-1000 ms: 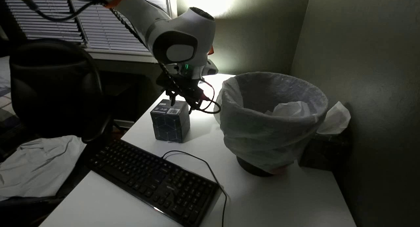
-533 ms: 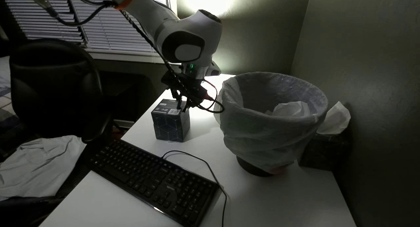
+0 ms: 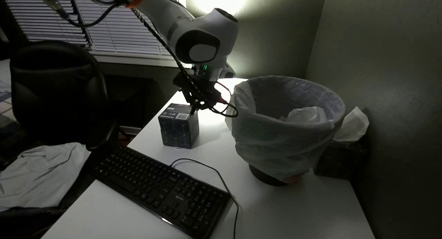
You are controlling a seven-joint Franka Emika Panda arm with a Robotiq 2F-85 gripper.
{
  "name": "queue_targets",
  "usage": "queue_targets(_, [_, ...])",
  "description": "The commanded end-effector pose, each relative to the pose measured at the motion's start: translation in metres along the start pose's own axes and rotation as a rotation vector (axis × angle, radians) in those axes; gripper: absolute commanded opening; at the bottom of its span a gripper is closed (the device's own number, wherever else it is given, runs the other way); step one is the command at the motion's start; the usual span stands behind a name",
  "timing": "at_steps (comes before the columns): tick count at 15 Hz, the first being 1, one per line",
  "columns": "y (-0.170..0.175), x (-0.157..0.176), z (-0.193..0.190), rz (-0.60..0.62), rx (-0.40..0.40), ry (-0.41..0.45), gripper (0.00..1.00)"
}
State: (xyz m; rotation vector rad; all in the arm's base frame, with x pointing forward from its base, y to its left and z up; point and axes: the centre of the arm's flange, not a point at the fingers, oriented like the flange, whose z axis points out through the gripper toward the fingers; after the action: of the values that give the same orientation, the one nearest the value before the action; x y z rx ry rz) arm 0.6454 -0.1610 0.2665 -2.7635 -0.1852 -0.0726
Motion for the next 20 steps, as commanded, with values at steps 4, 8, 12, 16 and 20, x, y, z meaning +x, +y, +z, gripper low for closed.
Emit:
queue_targets(4, [-0.010,-0.002,0.001,-0.022,0.003,0.003,0.00])
queue_targets(8, [-0.026,-0.004,0.001,-0.051,-0.020,-0.002,0.00])
queue_targets(12, [-0.039,-0.005,0.001,-0.063,-0.053,0.003,0.00])
queue_targets(16, [-0.044,-0.018,-0.006,0.021,-0.012,0.026,0.33])
queue_targets(20, [-0.041,-0.038,-0.008,0.155,0.029,0.097,0.64])
